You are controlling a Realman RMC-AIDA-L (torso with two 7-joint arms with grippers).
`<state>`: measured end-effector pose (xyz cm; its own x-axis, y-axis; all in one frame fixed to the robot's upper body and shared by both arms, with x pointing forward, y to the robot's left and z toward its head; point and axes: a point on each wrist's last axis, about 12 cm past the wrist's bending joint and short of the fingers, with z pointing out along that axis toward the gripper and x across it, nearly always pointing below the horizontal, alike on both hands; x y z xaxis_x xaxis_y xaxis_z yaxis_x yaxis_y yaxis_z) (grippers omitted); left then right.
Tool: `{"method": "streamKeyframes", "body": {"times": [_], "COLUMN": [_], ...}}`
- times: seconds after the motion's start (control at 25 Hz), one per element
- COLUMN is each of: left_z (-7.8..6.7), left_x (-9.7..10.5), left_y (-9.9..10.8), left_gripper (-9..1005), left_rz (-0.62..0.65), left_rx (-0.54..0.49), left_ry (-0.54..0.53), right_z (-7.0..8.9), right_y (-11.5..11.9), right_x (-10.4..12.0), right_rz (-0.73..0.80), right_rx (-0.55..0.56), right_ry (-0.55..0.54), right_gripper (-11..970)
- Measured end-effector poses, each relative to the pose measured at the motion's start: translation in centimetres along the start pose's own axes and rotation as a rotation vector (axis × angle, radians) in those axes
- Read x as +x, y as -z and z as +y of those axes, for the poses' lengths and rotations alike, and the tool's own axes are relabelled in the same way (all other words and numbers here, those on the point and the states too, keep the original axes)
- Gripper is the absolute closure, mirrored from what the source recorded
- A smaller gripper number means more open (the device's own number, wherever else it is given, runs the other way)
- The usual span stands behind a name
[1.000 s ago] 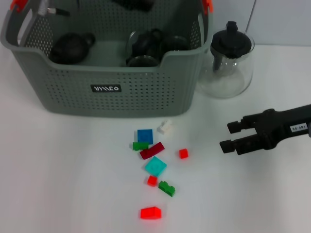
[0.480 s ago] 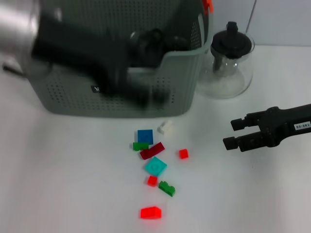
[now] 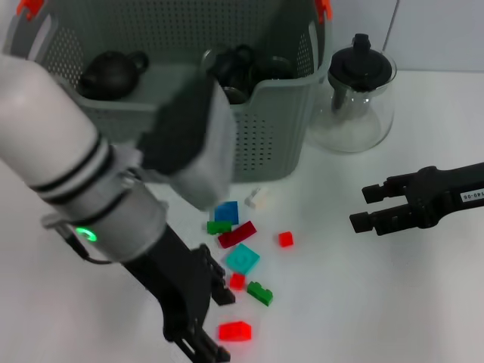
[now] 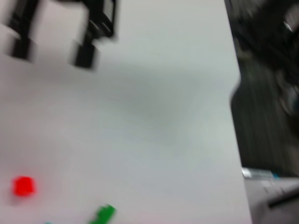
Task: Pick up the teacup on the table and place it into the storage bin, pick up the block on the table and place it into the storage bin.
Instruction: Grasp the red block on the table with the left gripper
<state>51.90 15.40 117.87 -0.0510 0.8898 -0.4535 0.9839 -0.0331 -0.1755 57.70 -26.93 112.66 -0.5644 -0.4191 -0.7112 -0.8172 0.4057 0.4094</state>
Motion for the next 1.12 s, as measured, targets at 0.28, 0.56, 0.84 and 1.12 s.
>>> {"method": "streamKeyframes", "body": {"times": [0.28,0.56,0.84,1.12], "left_z": [1.2,2.1,2.1,1.8], "left_x": [-0.6,-0.4,-0.5,-0.8], "left_y": [-3.8,-5.7,-6.6,-7.5], "left_gripper": [283,298,314,329], "left_rz": [0.058,0.097,0.107,0.118], "left_rx": [-0.012,-0.075,-0.076,-0.086], "left_ry": [0.015,0.036,0.023,0.019], "right_z": [0.0,-0.1,-0.2,-0.2], "right_y": [0.0,0.1,0.3,0.3], "right_x": [0.0,0.0,0.0,-0.1], "right_rz": [-0.002,-0.011,-0.021,-0.023], "right_rx": [0.001,0.005,0.011,0.018], "right_ry": [-0.002,-0.007,-0.01,-0.009], "right_gripper": [118,116,117,117]}}
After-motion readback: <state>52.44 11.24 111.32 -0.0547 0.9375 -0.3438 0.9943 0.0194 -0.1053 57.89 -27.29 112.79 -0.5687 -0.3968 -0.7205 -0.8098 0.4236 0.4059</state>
